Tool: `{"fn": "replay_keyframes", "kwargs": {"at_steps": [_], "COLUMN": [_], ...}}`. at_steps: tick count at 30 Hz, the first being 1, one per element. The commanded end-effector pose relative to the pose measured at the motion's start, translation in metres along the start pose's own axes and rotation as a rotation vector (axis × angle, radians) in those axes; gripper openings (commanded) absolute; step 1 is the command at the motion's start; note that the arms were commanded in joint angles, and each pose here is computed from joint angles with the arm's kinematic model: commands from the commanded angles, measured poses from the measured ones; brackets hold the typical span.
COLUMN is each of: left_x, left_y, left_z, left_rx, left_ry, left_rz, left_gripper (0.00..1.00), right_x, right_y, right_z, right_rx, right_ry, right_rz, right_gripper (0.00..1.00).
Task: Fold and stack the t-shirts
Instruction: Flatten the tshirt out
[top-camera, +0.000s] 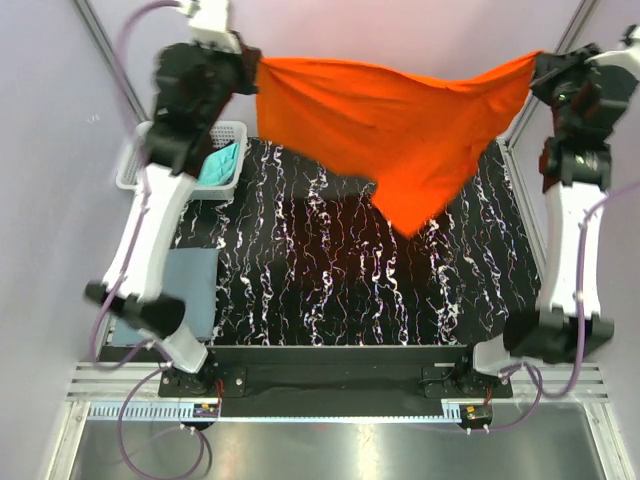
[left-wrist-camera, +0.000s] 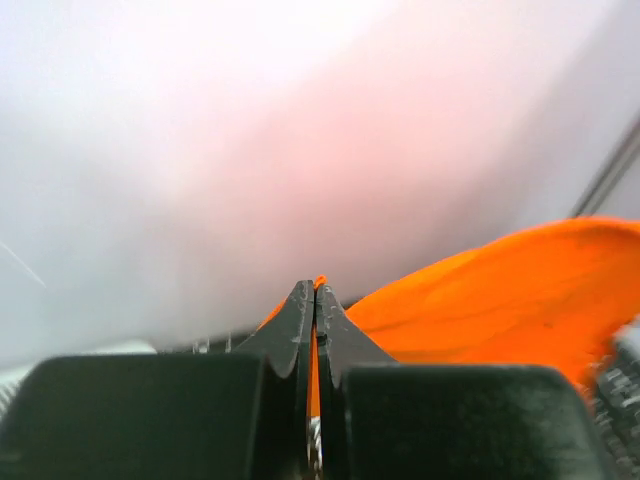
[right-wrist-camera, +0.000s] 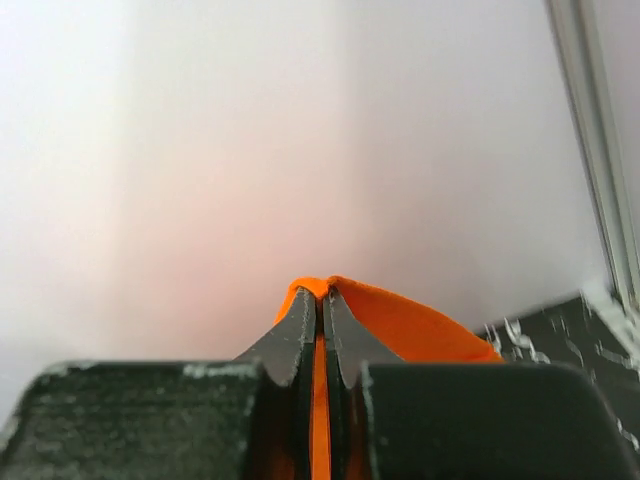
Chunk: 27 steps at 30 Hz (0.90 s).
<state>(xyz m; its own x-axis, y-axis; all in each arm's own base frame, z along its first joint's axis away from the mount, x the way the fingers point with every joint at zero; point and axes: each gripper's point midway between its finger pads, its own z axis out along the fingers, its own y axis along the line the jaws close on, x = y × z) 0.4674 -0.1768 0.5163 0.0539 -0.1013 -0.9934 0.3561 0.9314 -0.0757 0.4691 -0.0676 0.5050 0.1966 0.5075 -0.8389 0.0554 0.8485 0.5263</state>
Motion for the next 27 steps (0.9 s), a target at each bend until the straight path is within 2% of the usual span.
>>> {"fn": "replay_keyframes", "kwargs": {"at_steps": [1, 2, 3, 6, 7, 10, 11, 14, 17, 20, 22, 27], "left_x": [-0.111, -0.121, -0.145, -0.163, -0.178, -0.188, -0.199, -0.206, -0.201, -0.191, -0.177, -0.105], "left_y": [-0.015, -0.018, -0.023, -0.029, -0.031, -0.031, -0.032, -0.030, -0.026, -0.019, -0.014, 0.014], "left_z": [-0.089, -0.104, -0.138, -0.179, -0.208, -0.243, -0.272, -0.303, -0.309, -0.304, -0.288, -0.218], "left_rx": [0.075, 0.085, 0.105, 0.127, 0.133, 0.128, 0.134, 0.123, 0.099, 0.063, 0.037, -0.101], "left_ry": [-0.242, -0.266, -0.326, -0.382, -0.431, -0.483, -0.533, -0.582, -0.581, -0.558, -0.513, -0.318], "left_rz": [0.010, 0.008, 0.001, -0.008, -0.012, -0.033, -0.034, -0.052, -0.065, -0.068, -0.055, -0.026], "left_gripper": [0.00, 0.00, 0.00, 0.00, 0.00, 0.00, 0.00, 0.00, 0.00, 0.00, 0.00, 0.00], "right_x": [-0.105, -0.115, -0.130, -0.155, -0.161, -0.178, -0.181, -0.192, -0.195, -0.188, -0.178, -0.134], "right_y": [0.062, 0.069, 0.081, 0.100, 0.104, 0.119, 0.121, 0.129, 0.133, 0.131, 0.125, 0.100], "right_z": [-0.079, -0.092, -0.120, -0.173, -0.187, -0.234, -0.244, -0.274, -0.289, -0.277, -0.259, -0.201], "right_rx": [-0.112, -0.128, -0.155, -0.203, -0.214, -0.256, -0.262, -0.283, -0.301, -0.297, -0.283, -0.222], "right_ry": [-0.270, -0.295, -0.337, -0.418, -0.438, -0.509, -0.523, -0.569, -0.585, -0.556, -0.518, -0.383], "right_rz": [-0.017, -0.014, -0.015, -0.018, -0.020, -0.036, -0.047, -0.067, -0.063, -0.051, -0.046, -0.052], "right_gripper": [0.00, 0.00, 0.00, 0.00, 0.00, 0.00, 0.00, 0.00, 0.00, 0.00, 0.00, 0.00]}}
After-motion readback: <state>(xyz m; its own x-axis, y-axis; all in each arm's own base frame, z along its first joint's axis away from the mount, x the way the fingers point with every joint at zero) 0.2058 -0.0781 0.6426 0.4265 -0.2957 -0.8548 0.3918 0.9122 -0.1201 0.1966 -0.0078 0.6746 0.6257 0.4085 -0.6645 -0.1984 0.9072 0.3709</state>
